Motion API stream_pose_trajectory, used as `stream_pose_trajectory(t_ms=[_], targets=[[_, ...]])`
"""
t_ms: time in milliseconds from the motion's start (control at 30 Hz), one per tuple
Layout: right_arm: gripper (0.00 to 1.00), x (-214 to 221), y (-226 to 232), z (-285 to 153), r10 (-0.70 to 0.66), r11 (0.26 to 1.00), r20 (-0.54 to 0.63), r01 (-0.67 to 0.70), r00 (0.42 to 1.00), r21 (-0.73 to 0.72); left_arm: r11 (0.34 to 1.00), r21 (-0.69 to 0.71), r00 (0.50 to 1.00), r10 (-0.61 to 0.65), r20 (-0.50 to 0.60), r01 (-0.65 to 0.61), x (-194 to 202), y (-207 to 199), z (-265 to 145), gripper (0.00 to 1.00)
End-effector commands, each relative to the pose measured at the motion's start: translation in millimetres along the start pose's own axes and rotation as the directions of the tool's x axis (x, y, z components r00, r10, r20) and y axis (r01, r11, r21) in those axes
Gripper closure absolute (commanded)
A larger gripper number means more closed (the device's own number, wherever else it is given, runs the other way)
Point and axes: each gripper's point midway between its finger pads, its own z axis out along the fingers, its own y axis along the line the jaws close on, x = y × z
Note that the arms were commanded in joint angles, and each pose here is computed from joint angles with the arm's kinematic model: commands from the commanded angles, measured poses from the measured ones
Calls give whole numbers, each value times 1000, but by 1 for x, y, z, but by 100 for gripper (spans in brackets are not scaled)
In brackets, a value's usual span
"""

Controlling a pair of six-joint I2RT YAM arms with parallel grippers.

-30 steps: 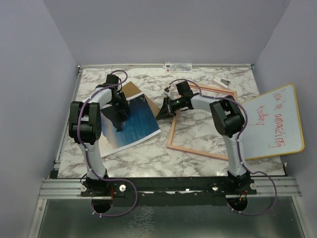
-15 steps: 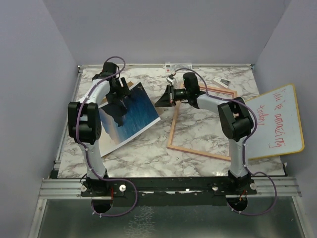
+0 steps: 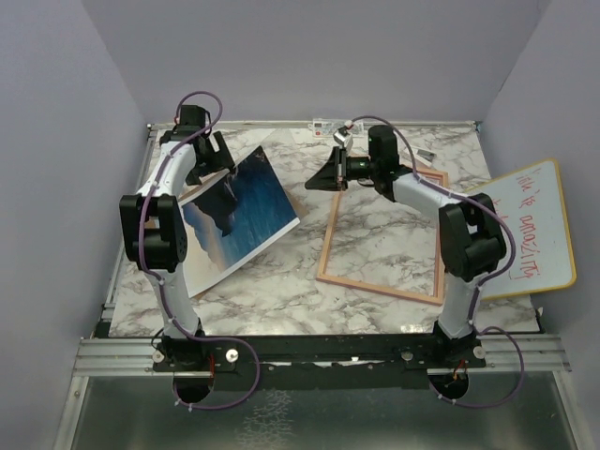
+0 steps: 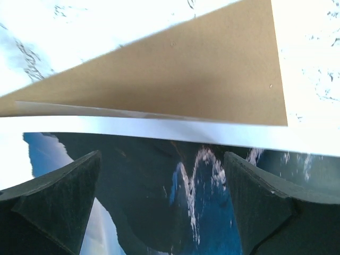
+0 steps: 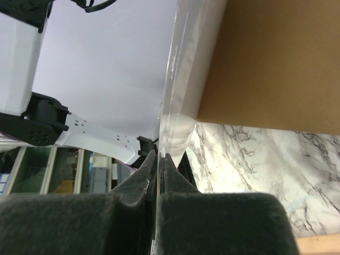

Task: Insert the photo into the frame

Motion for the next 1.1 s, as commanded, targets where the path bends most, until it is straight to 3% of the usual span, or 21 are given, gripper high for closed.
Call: stream_pose_trajectory(t_ms=[0, 267, 533, 800, 967, 1067], targets=[[99, -16, 14, -26, -29, 997, 72, 24, 997, 71, 1000, 3, 999, 16, 36, -17, -21, 0, 5, 2], [99, -37, 12, -71, -30, 992, 220, 2, 975, 126, 998, 64, 1000, -10, 27, 8, -31, -17, 28, 1], [99, -42, -6, -116, -24, 981, 313, -37, 950, 189, 934, 356, 999, 15, 36, -27, -57, -86, 29, 1], [99, -34, -22, -137, -160, 965, 242, 99, 957, 244, 728, 615, 953, 211, 219, -303, -65, -187, 6, 1], [99, -37, -12, -146, -202, 962, 223, 150, 954, 228, 566, 710, 908, 240, 343, -419, -62, -238, -3, 1], [99, -40, -7, -149, -210, 961, 208, 162, 955, 224, 465, 777, 906, 219, 362, -423, -58, -260, -1, 1]])
